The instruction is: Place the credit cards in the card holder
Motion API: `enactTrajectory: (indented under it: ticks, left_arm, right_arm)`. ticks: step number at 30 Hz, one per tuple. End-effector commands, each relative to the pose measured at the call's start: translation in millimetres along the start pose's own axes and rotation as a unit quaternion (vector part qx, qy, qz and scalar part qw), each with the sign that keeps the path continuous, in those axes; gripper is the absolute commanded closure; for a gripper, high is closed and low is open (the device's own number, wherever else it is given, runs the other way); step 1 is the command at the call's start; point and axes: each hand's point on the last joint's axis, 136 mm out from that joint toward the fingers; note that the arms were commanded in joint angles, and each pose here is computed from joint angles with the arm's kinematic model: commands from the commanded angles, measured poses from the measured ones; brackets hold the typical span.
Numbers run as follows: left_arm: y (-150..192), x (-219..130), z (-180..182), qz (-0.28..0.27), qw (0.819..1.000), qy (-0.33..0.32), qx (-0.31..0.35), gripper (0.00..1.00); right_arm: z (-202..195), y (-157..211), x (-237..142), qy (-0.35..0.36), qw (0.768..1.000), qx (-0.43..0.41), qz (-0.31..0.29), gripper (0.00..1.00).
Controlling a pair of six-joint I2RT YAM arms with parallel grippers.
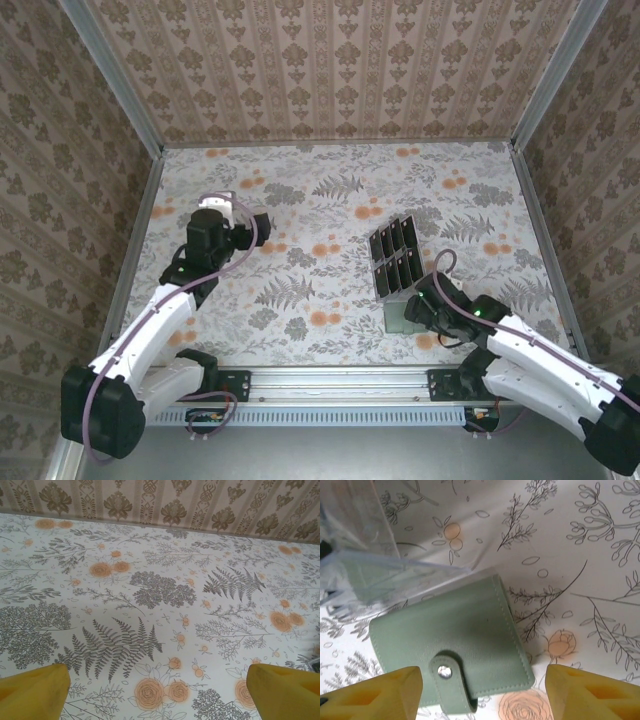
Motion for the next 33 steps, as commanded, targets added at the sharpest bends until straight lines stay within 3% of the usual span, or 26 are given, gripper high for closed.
enactTrajectory:
  ticks: [1, 20, 27, 33]
  left_arm:
    - [13, -2, 0, 0.019, 1.000, 0.003, -0.007, 0.00]
    - [19, 4, -10, 0.025, 1.000, 0.015, -0.001, 0.00]
    - [18, 4, -13, 0.022, 1.000, 0.019, 0.001, 0.00]
    - [16, 5, -16, 0.020, 1.000, 0.023, 0.005, 0.00]
  right_arm:
    - [0, -8, 9, 0.010, 1.000, 0.013, -0.026, 0.31]
    - [10, 6, 38, 0.009, 1.000, 0.001, 0.019, 0.30]
    - [8, 14, 37, -0.006, 1.000, -0.003, 0.030, 0.47]
    - [10, 20, 30, -0.033, 0.999, -0.009, 0.034, 0.77]
Point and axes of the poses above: each hand's point on the last joint's axis, 136 mm out from that joint toward the fingers, its own x axis out along the fingers, its own z axis along the line the jaws close on, y = z × x, and after that the axes turned 3 degrees about -x, right-handed
